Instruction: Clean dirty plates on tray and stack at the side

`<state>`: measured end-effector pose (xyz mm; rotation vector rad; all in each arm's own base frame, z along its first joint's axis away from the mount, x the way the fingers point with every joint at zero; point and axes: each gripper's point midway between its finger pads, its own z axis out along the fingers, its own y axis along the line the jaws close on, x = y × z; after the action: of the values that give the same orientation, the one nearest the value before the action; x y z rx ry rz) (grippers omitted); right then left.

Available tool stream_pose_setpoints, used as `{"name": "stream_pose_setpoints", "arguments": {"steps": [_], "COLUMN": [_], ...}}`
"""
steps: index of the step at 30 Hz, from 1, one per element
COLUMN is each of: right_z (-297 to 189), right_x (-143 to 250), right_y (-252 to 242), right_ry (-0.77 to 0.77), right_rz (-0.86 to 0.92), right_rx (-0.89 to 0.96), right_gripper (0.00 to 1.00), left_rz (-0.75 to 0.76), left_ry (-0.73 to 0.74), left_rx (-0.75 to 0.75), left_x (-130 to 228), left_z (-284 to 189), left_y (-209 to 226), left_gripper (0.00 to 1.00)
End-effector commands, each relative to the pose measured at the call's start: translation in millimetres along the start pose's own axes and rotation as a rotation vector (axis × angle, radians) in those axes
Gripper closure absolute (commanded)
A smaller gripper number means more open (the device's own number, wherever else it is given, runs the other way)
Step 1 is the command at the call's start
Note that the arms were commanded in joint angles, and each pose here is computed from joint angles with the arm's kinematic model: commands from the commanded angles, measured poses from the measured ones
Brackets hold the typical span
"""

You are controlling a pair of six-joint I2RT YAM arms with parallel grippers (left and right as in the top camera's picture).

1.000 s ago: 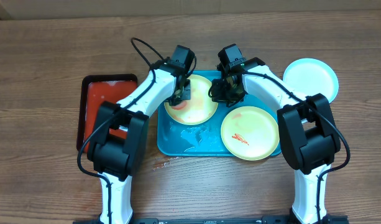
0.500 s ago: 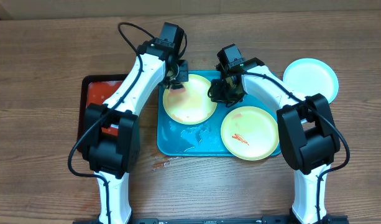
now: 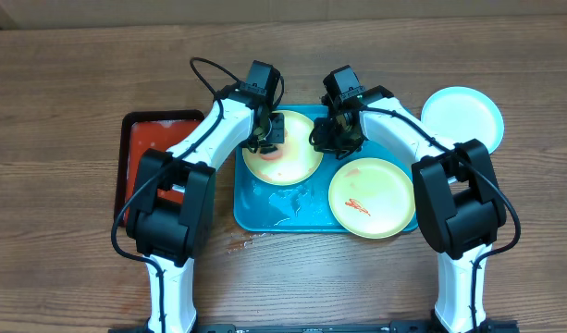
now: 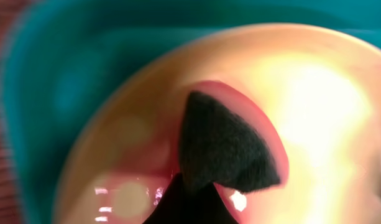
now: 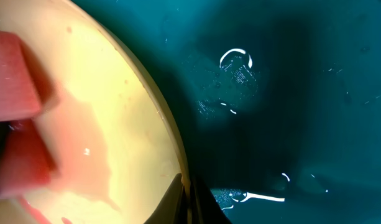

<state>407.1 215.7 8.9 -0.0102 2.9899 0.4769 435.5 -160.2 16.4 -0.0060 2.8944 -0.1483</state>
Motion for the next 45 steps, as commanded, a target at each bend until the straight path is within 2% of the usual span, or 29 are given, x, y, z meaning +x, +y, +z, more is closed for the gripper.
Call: {"name": "stream_pose_setpoints", "arguments": {"steps": [1, 3, 7, 14, 18, 25, 32, 39, 45], "right_z": [4.6, 2.9, -7.7, -55.9, -95.8, -171.8, -235.5, -256.6, -258.3], "right_x": [4.2, 4.1, -2.7, -32.5, -43.7, -49.6, -37.9, -25.3, -22.9], "right_y": [-13.9, -13.5, -8.1, -3.9, -3.2, 22.2, 61.1, 89.2, 93.4], "right_ry": [0.007, 0.006, -0.029, -0.202, -0.328, -0.591, -0.729, -0.686, -0.692], "right_rz": [0.019, 0.019, -0.006, -0.119, -0.260, -0.475, -0.662, -0.807, -0.811], "right_rx": [0.053, 0.053, 0.041, 0.161, 0.365, 0.816, 1.276, 1.465, 1.476], "right_gripper": [0.96, 0.96, 0.96, 0.96, 0.96, 0.96, 0.96, 0.96, 0.96], "left_rz": [0.038, 0.032, -0.026, -0.081, -0.129, -0.253, -0.366, -0.424, -0.426], "left_ry": [-0.063, -0.083, -0.129, -0.279, -0.333, -0.216, -0.163, -0.143, -0.141], "left_rx": [-0.280, -0.347, -0.329, -0.064, -0.031, -0.146, -0.195, -0.206, -0.181], "left_x": [-9.8, -17.2, -37.1, -77.9, -85.3, -63.6, -49.6, -42.3, -42.8], "left_z": [-3.1, -15.9, -52.4, -142.0, -175.8, -171.3, -172.4, -174.6, -173.9], "left_y": [48.8, 59.6, 55.6, 20.9, 40.0, 119.6, 173.7, 198.7, 195.8], "left_gripper": [0.96, 0.96, 0.96, 0.96, 0.96, 0.96, 0.96, 0.96, 0.96]}}
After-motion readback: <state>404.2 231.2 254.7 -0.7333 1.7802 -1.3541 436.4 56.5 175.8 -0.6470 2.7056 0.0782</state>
